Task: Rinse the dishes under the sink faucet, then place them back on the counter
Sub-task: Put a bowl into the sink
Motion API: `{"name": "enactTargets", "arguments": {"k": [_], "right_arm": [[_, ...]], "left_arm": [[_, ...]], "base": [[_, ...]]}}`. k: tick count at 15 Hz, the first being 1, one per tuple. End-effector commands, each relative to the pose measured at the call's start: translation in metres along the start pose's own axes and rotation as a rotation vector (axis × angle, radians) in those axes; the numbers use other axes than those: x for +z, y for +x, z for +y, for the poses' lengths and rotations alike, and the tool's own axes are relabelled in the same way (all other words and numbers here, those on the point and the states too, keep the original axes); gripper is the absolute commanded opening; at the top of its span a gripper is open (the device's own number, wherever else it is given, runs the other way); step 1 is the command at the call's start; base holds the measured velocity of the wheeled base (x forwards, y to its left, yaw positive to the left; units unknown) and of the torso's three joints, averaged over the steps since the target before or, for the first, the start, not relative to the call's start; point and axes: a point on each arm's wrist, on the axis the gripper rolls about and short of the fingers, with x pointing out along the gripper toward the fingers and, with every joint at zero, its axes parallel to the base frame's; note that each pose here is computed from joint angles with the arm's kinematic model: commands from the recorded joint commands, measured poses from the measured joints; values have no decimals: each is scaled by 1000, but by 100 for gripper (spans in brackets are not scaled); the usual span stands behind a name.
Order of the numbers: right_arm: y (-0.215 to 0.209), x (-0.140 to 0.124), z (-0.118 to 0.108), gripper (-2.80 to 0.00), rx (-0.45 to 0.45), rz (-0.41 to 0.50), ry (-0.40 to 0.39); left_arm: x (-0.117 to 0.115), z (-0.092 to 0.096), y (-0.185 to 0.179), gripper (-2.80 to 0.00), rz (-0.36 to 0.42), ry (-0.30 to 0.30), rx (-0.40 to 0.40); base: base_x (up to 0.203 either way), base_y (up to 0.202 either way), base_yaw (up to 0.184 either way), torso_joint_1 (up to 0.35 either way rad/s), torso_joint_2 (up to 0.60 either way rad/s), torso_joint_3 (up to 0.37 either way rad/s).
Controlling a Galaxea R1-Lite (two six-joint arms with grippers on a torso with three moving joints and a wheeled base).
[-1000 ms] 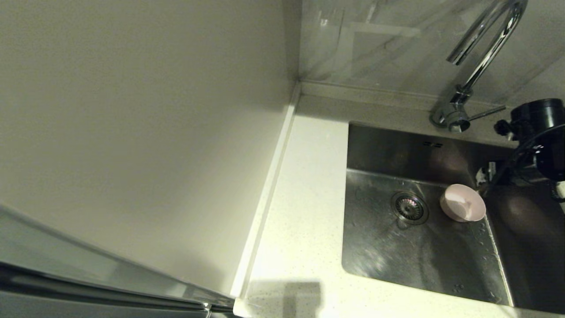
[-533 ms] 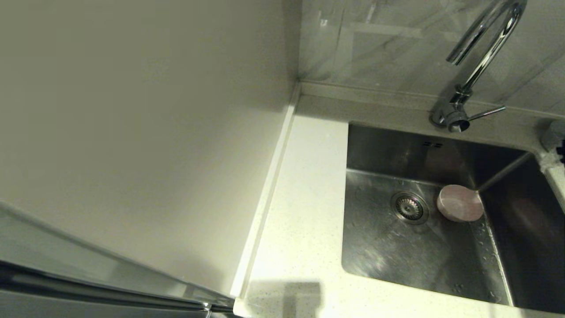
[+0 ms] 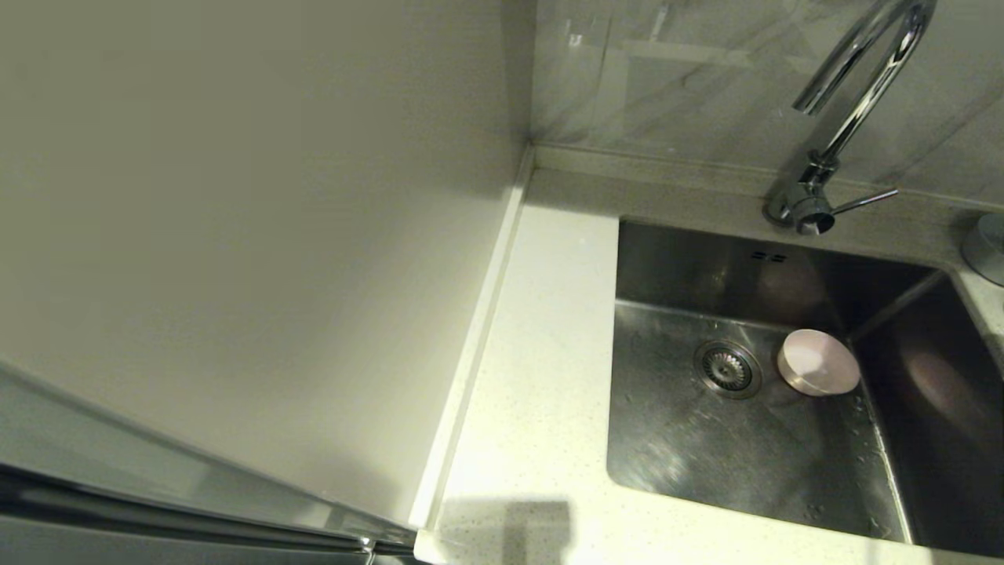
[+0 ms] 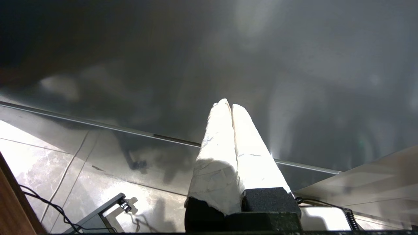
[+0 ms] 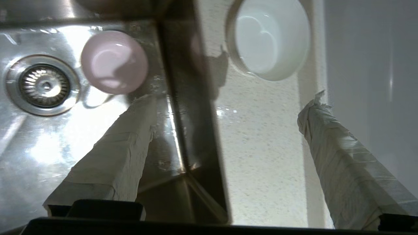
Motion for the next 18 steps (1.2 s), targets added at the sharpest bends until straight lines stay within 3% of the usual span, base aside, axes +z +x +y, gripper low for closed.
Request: {"name": "enactTargets", "arguments": {"k": [1, 9, 18], "right_arm": [[6, -1, -8, 0, -22, 18, 2], [37, 11, -35, 0, -4, 14, 16], [170, 3, -48, 0, 28, 128, 21]], "left_arm": [[0, 0, 0, -280, -3, -1, -1], [0, 0, 0, -280, -3, -1, 0], [0, 0, 0, -280, -3, -1, 0]], "base": [[0, 0, 0, 0, 0, 0], [0, 0, 0, 0, 0, 0], [0, 0, 0, 0, 0, 0]]}}
